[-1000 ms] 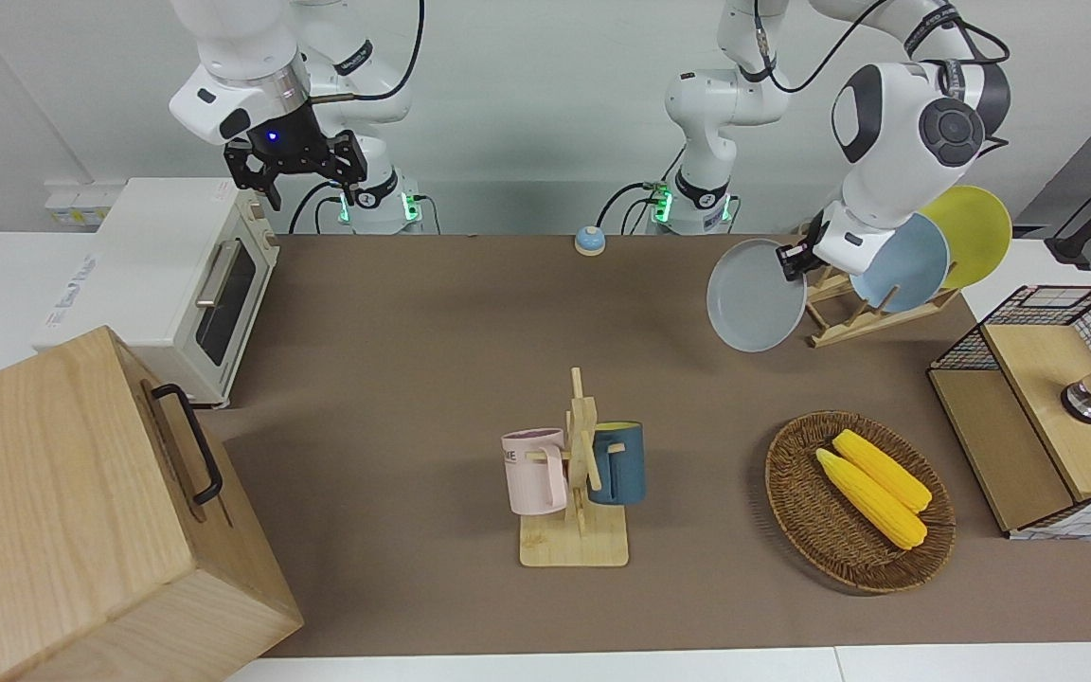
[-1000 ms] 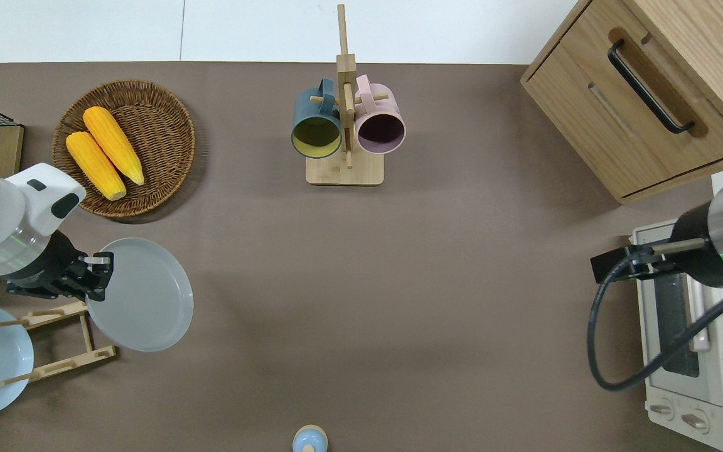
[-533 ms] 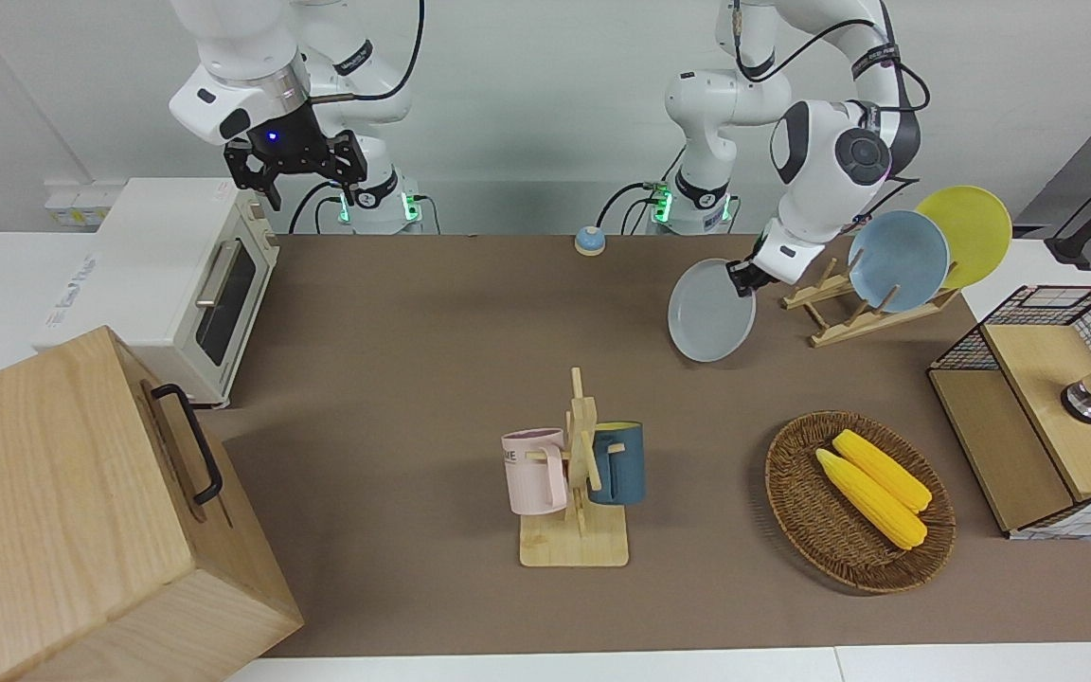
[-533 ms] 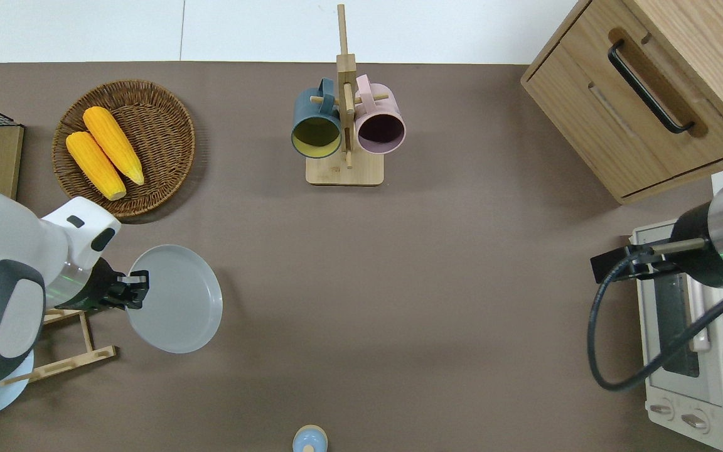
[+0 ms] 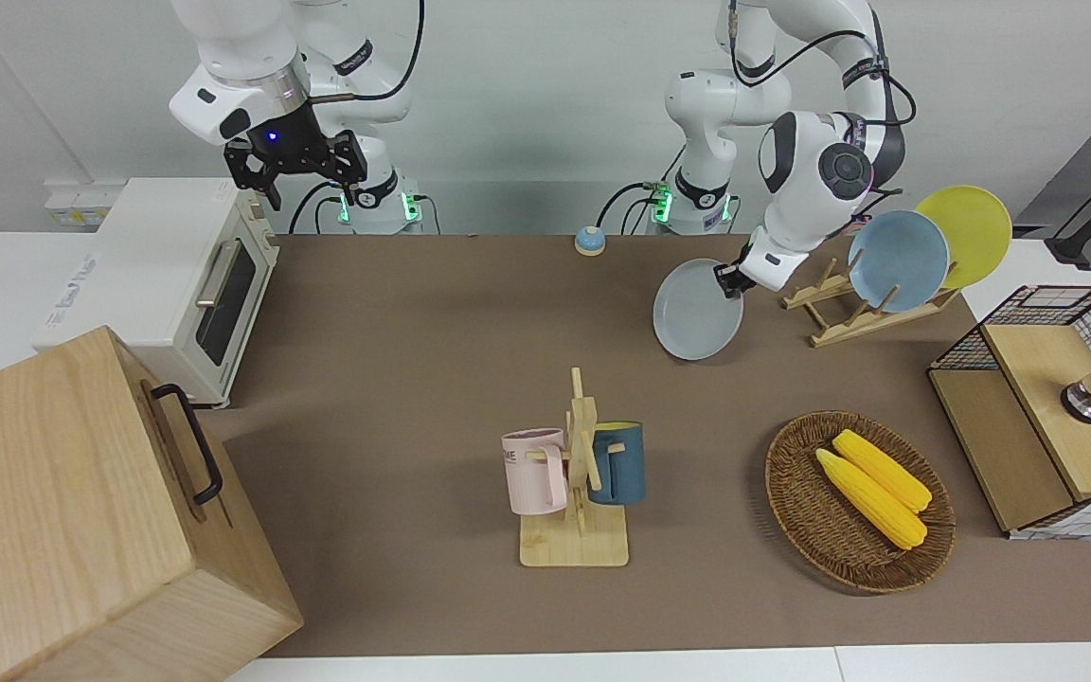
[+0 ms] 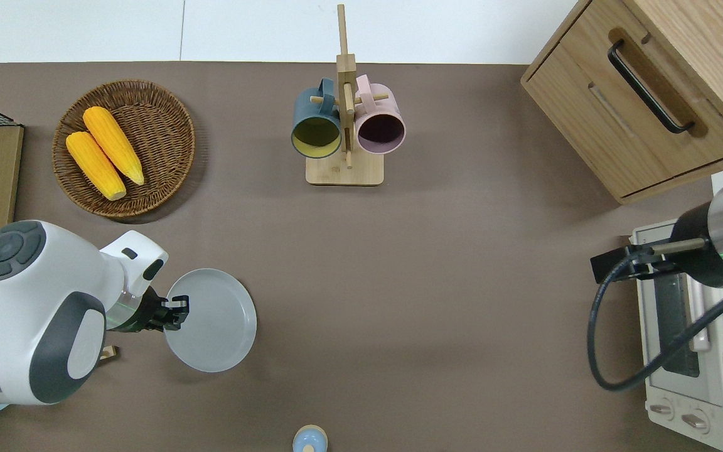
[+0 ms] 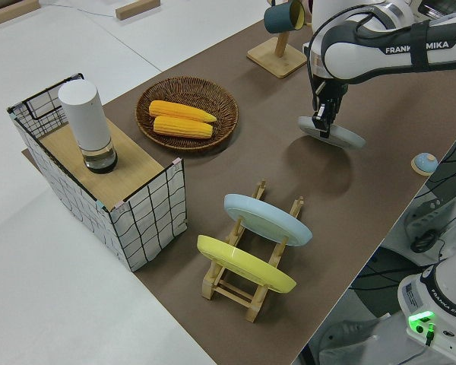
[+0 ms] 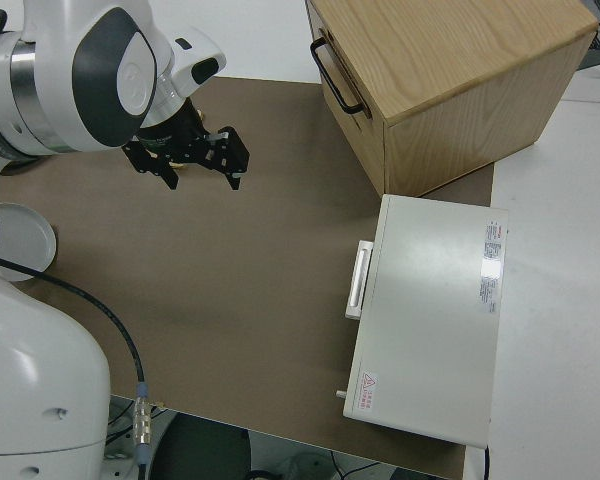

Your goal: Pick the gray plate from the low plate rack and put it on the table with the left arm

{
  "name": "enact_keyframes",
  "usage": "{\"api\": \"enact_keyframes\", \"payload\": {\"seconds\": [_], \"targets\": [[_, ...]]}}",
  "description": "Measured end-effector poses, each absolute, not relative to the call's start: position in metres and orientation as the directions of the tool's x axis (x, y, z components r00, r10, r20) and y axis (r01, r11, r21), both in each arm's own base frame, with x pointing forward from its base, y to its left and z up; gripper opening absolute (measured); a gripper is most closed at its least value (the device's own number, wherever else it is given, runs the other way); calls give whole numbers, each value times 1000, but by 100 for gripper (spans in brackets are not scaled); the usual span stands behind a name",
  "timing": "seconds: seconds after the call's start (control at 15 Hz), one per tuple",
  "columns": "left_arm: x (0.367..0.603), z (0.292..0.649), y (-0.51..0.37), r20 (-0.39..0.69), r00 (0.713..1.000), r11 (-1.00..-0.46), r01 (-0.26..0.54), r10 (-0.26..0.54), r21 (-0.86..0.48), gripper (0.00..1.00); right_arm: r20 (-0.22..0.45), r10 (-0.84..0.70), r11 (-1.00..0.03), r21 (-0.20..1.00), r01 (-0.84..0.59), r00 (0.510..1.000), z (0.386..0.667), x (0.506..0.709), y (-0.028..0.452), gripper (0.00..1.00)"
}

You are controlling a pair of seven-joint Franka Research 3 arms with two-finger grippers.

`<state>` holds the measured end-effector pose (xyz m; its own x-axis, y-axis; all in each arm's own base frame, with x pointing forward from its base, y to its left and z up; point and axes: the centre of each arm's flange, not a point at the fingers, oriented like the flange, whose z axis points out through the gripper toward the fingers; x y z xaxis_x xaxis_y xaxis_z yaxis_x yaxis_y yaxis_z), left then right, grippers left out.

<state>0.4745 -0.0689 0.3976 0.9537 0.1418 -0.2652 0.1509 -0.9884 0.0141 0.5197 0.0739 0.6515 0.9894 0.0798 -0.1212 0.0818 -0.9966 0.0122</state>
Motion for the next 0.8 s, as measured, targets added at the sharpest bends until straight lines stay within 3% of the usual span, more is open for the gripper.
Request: {"api": "enact_keyframes", "payload": {"seconds": [0.2, 0.6, 0.67, 0.8], "targets": [[475, 390, -69, -280, 949, -988, 154, 145, 10, 54, -121, 80, -997, 12, 82, 989, 652, 520, 74, 99], [476, 386, -67, -287, 946, -987, 161, 152, 8, 63, -121, 80, -997, 12, 82, 989, 652, 520, 74, 99], [479, 390, -66, -278, 948, -986, 163, 154, 11, 69, -121, 80, -997, 12, 82, 989, 652, 520, 74, 99], [490, 408, -64, -233, 960, -986, 168, 158, 24, 98, -121, 80, -997, 12, 82, 989, 652, 520, 74, 99]]}}
